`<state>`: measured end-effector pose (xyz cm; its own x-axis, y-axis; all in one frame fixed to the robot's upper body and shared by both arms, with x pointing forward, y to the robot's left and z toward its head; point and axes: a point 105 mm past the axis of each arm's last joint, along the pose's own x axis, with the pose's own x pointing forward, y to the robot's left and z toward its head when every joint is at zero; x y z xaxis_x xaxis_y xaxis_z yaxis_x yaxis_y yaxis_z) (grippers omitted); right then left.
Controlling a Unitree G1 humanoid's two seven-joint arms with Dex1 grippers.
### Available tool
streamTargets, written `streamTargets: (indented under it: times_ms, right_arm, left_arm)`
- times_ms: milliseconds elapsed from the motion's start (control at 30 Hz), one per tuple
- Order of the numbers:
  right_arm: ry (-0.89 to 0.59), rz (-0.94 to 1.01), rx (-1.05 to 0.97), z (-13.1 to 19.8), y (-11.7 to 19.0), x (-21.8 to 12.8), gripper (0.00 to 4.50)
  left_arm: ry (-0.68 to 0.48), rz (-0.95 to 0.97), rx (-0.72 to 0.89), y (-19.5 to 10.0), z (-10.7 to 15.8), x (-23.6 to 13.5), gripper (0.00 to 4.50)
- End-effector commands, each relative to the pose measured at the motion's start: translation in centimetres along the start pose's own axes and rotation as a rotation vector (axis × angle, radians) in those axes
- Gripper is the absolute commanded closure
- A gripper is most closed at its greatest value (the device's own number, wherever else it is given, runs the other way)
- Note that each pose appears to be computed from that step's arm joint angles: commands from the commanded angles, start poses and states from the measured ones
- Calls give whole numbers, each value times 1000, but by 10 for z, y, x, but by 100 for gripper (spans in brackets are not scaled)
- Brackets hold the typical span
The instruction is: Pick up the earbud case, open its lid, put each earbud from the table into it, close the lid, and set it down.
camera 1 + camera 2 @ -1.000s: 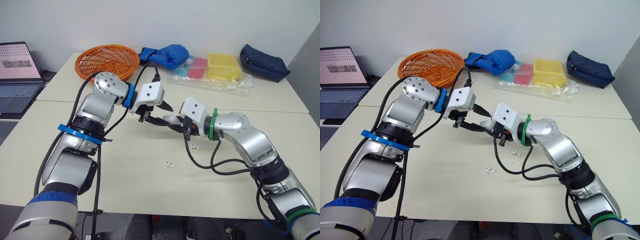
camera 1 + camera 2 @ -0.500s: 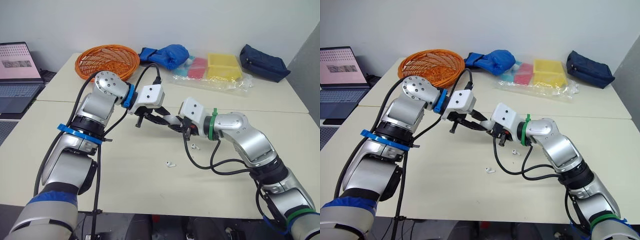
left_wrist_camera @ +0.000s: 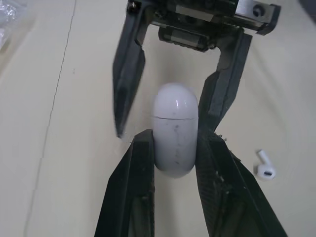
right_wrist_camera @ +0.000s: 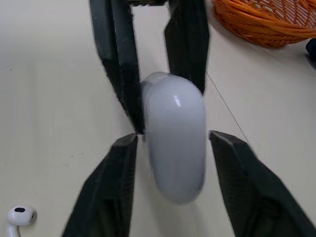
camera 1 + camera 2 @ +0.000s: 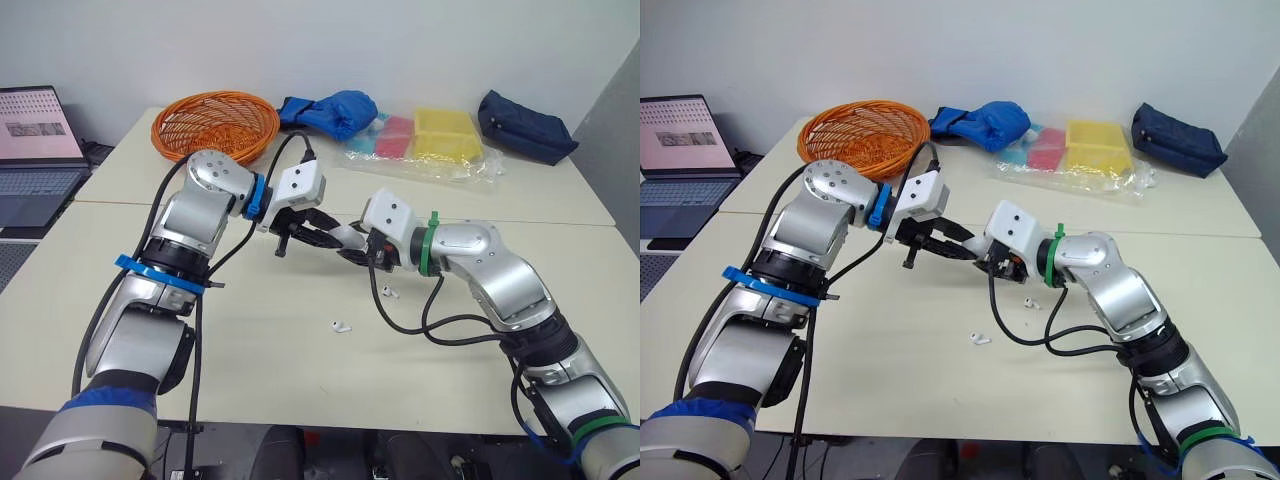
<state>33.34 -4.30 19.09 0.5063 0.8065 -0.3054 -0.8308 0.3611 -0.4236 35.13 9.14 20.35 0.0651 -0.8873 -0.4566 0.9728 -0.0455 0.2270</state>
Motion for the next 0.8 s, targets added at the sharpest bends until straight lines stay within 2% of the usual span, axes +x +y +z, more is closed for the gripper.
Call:
streamTargets:
  times_ms: [33,100,200,300,467,800]
  right_arm:
    - [-63,-52,-2,15,-15,-33,55]
    - [-132,-53,58,26,-16,-45,6]
    - [-216,14,107,44,-6,-55,6]
    - [-157,57,60,37,-1,-56,6]
    - [-192,75,113,47,-3,-49,6]
    - [-148,23,152,44,-20,-34,6]
  left_arm:
    - [-145,57,-155,-4,-5,-15,373]
    - [-224,86,-278,-6,-10,-18,373]
    - [-342,108,-417,-11,-10,-18,373]
    - [-439,107,-491,-17,-4,-15,373]
    - [-485,84,-515,-28,4,-7,373]
    - [-483,61,-499,-37,11,-1,373]
